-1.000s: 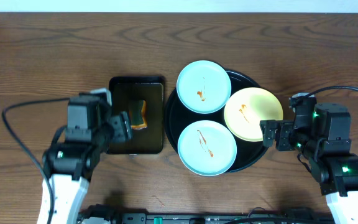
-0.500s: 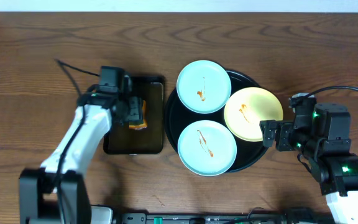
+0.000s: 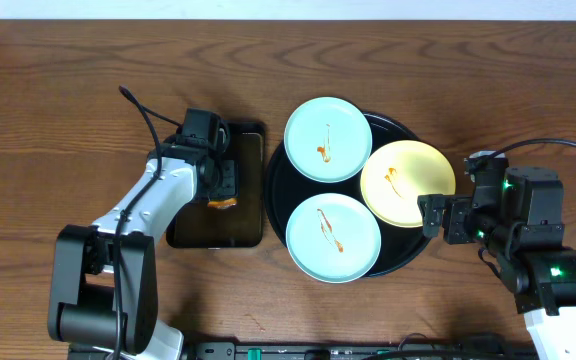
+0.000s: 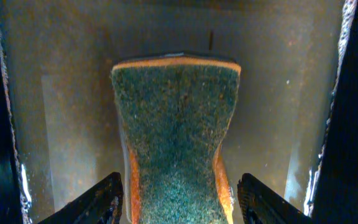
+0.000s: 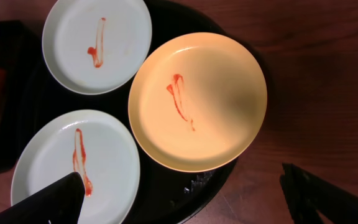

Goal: Clean dirty plates on tray and stack at the side
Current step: 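Reach the left gripper down to the sponge in the water tray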

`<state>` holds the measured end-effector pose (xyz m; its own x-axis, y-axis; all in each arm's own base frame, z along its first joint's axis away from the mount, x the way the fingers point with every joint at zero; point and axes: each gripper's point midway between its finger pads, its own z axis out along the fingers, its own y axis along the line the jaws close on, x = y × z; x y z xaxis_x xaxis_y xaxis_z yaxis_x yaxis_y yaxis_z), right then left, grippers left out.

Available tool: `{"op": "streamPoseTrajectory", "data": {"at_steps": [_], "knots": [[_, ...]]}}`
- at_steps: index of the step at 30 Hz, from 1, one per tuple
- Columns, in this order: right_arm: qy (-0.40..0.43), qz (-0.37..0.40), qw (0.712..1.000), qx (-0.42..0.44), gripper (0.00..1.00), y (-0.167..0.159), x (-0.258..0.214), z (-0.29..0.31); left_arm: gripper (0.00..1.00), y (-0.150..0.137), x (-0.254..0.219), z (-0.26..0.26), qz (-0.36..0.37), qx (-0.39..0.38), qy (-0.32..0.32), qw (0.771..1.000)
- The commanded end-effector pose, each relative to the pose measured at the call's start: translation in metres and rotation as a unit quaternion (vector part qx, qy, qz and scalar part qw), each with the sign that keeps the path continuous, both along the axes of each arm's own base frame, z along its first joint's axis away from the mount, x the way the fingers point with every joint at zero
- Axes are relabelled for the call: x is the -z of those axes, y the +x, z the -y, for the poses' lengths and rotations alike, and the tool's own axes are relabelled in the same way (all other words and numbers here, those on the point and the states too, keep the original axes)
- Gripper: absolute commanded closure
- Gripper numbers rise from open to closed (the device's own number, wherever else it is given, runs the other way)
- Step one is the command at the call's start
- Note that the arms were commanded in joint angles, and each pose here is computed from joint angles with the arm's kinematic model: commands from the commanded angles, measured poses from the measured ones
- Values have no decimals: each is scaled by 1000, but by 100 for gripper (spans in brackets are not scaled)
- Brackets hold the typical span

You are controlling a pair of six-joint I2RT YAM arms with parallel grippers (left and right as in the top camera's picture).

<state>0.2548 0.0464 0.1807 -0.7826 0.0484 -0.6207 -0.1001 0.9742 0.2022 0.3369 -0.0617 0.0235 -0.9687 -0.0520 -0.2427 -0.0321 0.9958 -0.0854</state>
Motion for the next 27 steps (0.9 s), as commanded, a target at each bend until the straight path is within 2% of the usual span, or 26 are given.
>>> {"op": "streamPoseTrajectory", "data": {"at_steps": [1,8,11,17,27], "knots": [[4,8,1000,11,1,3,-8,4,45,8,-2,-2,10,2,10,1000],[4,8,1000,11,1,3,-8,4,52,6,5,1,6,6,11,1000],[5,8,1000,10,1,3,-8,4,61,8,5,5,12,11,9,1000],[4,8,1000,11,1,3,-8,4,70,6,10,9,15,17,9,1000],[4,4,1000,11,1,2,-6,4,71,-6,35,6,-24,14,17,999]]}}
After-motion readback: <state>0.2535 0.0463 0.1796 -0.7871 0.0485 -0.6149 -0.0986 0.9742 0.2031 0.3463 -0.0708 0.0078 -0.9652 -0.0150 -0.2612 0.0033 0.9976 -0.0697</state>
